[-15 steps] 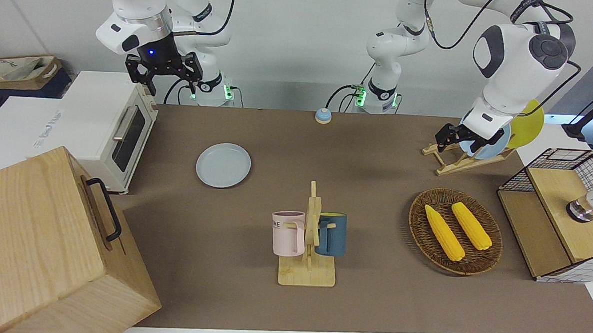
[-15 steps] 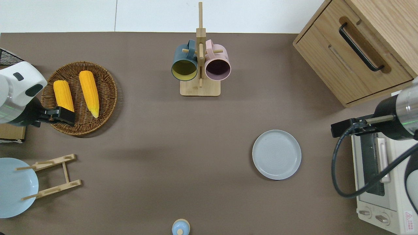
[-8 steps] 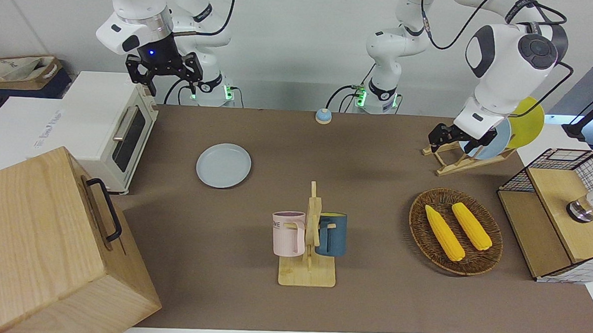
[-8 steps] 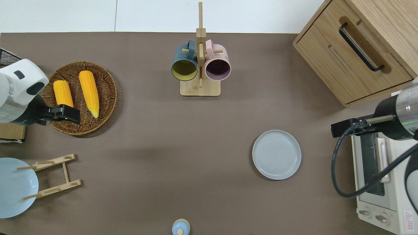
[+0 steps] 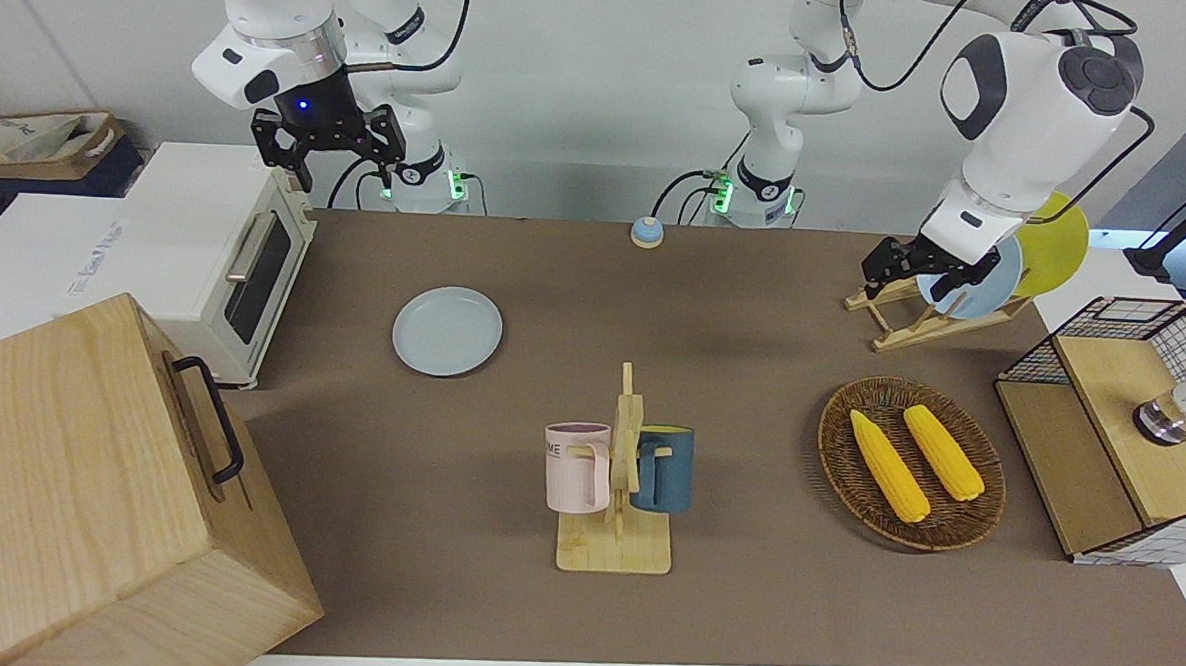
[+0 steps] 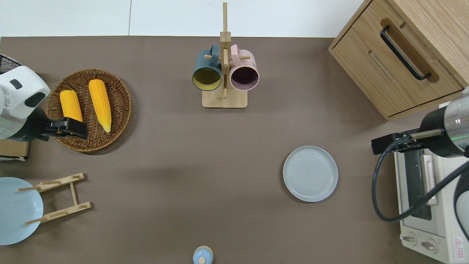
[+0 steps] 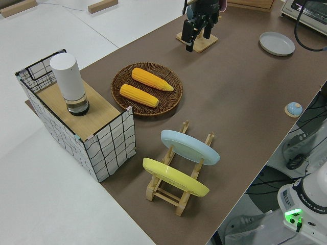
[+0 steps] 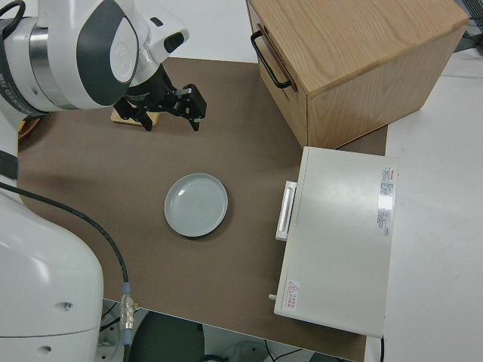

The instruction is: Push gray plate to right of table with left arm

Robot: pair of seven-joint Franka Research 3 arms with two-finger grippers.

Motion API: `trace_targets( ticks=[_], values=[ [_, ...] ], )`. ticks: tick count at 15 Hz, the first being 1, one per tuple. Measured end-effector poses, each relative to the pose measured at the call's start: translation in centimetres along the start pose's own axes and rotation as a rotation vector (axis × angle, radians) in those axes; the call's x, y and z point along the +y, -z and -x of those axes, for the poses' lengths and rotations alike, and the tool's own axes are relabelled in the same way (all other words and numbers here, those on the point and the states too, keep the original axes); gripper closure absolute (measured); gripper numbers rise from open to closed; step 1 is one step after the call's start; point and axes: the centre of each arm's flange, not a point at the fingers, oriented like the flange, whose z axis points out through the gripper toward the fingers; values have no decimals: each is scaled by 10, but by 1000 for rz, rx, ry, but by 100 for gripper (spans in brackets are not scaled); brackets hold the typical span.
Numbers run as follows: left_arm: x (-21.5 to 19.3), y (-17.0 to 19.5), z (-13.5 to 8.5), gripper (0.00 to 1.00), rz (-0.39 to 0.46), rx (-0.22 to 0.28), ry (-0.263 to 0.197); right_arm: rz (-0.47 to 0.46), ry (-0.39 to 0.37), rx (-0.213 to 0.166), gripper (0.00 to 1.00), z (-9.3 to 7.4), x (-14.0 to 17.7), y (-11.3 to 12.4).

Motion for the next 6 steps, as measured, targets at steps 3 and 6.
trace_targets(
  ticks=[3,6],
  values=[
    [-3,0,0,0,-4,0,6,0,0,0,1,0,0,0],
    [-4,1,0,0,-4,1,7,0,0,0,1,0,0,0]
  ],
)
